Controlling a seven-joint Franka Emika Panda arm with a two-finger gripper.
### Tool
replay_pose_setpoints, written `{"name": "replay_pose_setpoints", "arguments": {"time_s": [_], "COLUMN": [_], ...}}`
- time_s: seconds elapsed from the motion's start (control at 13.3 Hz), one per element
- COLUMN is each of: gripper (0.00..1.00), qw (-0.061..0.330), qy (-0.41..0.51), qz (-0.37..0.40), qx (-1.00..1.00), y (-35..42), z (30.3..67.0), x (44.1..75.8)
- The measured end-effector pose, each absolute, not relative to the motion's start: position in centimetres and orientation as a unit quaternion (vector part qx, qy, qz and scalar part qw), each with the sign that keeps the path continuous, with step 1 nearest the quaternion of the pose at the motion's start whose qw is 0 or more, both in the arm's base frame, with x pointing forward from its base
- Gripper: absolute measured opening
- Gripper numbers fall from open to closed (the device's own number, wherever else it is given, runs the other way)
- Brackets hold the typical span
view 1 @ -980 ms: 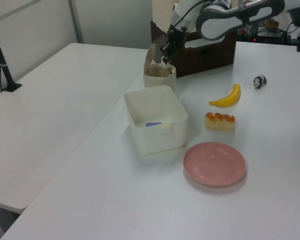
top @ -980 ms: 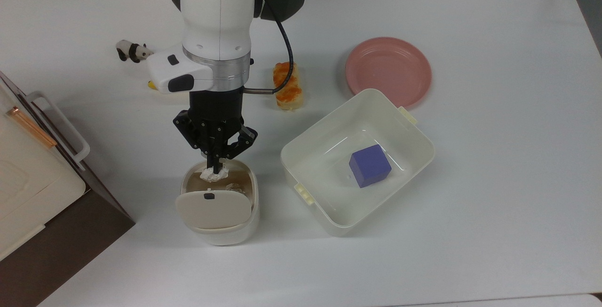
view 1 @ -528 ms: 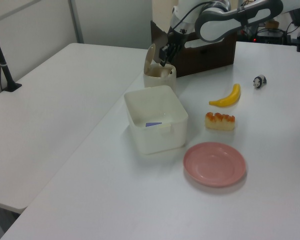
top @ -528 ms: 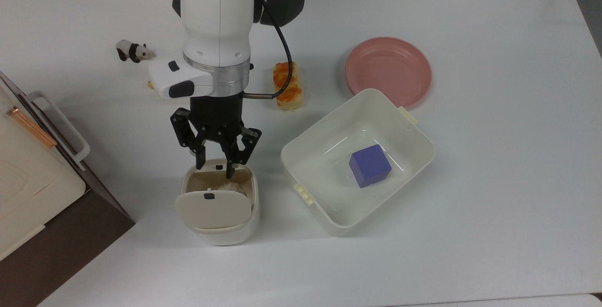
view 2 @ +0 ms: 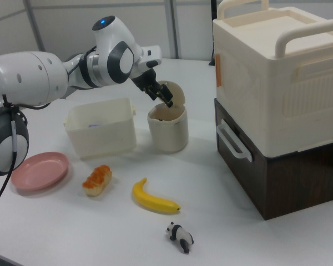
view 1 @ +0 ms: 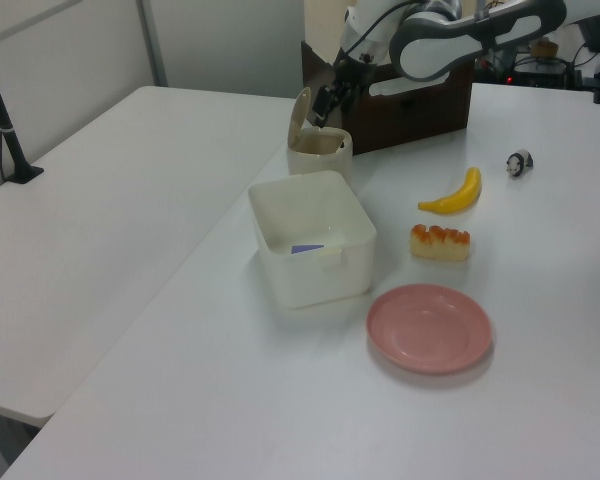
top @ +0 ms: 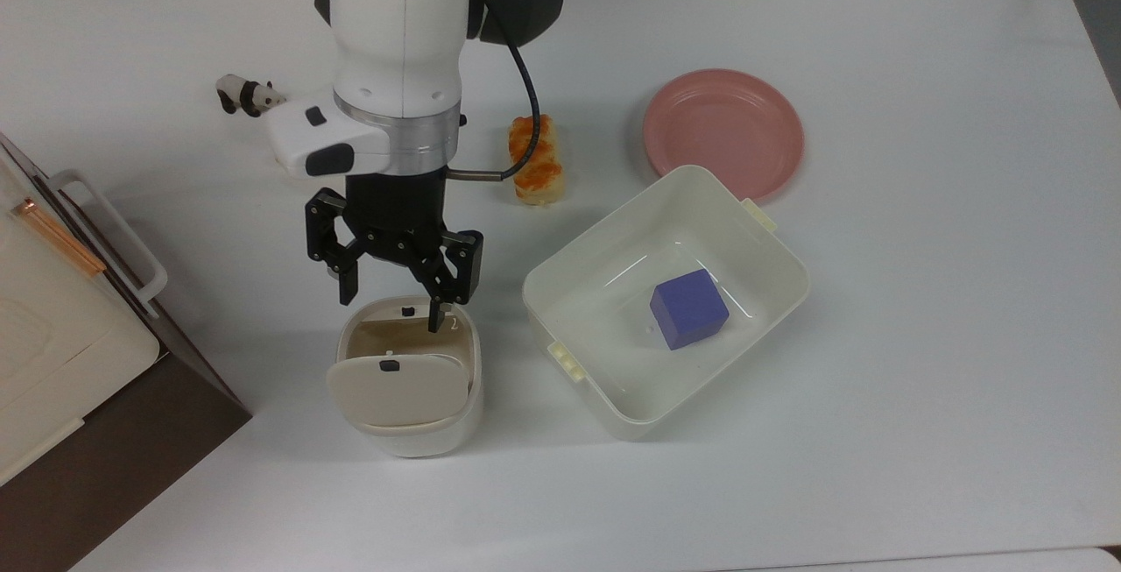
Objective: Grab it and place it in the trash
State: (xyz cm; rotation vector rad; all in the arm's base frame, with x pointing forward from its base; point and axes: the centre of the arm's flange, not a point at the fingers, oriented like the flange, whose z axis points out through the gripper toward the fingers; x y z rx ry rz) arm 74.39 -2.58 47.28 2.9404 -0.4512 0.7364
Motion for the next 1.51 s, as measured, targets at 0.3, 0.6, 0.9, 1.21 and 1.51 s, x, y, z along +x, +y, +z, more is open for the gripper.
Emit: {"name": "replay_pose_setpoints", "arguments": {"time_s": [0.3,0.6,0.9,1.21,1.51], "gripper": [0.86,0.95,1.00,1.00,1.00], "qw": [0.075,0.044,-0.004,-0.006,-0.012], "qy": [-0.105,-0.036,-0.040,-0.048,-0.061], "qz": [0.166,0.048,0.031,0.031,0.031], "qx": [0.978,0.997,0.999,0.998,0.998], "y": [-3.9,-6.5,-11.0,-12.0,-9.8], "z": [48.4,51.2,58.1,58.9,59.0], "x": [72.5,68.8,65.7,65.2,65.6]}}
